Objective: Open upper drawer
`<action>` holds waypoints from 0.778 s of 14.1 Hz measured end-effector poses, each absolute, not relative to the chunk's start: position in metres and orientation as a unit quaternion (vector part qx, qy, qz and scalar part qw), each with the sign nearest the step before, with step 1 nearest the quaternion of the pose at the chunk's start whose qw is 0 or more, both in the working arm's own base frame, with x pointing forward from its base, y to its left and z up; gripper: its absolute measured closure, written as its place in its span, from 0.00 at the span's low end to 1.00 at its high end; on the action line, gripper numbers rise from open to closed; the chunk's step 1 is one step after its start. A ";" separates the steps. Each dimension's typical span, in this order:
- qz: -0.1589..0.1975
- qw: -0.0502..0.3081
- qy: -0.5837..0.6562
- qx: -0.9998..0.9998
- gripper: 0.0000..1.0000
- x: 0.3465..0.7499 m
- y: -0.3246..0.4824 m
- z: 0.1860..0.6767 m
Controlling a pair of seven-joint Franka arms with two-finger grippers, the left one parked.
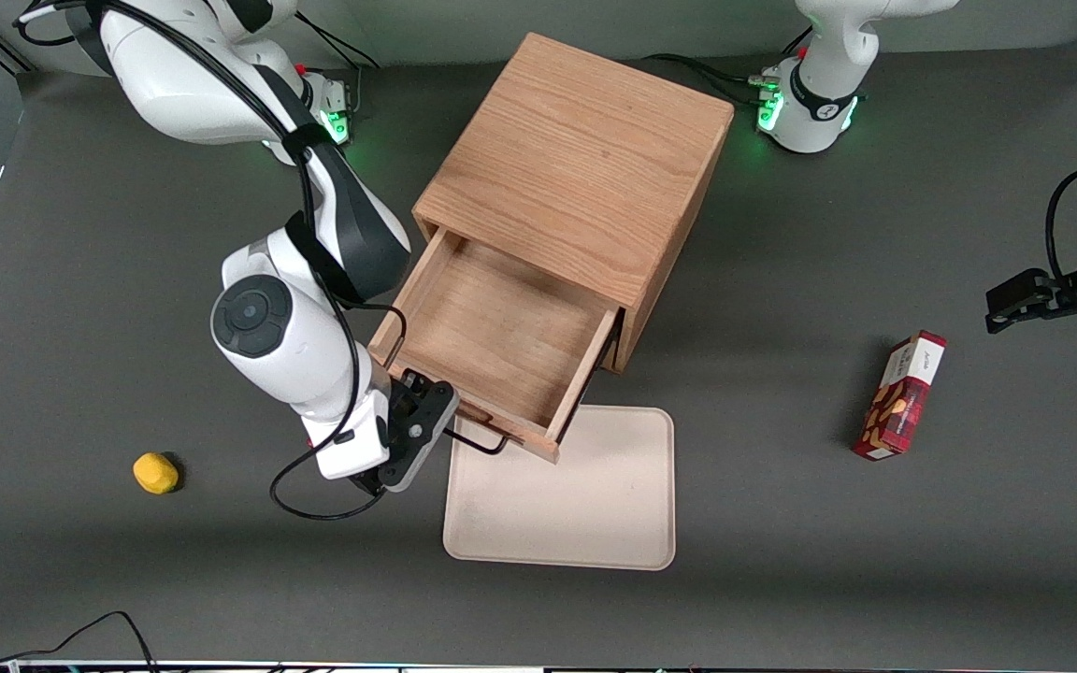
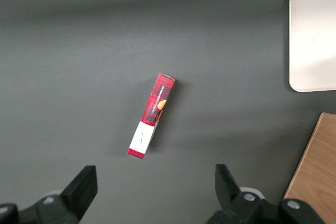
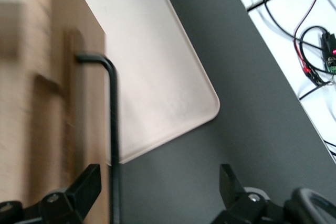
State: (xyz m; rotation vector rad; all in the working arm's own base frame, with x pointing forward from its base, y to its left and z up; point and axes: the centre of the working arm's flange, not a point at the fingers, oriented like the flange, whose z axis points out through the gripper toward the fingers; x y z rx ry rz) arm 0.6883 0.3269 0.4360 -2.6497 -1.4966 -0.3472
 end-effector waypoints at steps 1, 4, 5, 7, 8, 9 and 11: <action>-0.116 0.053 -0.480 -0.868 0.00 0.686 0.329 0.444; -0.110 0.087 -0.455 -0.879 0.00 0.679 0.326 0.465; -0.103 0.095 -0.439 -0.887 0.00 0.676 0.319 0.477; -0.082 0.106 -0.378 -0.916 0.00 0.667 0.299 0.510; -0.072 0.108 -0.336 -0.933 0.00 0.660 0.289 0.532; -0.065 0.110 -0.300 -0.946 0.00 0.652 0.277 0.555; -0.057 0.108 -0.254 -0.960 0.00 0.640 0.243 0.593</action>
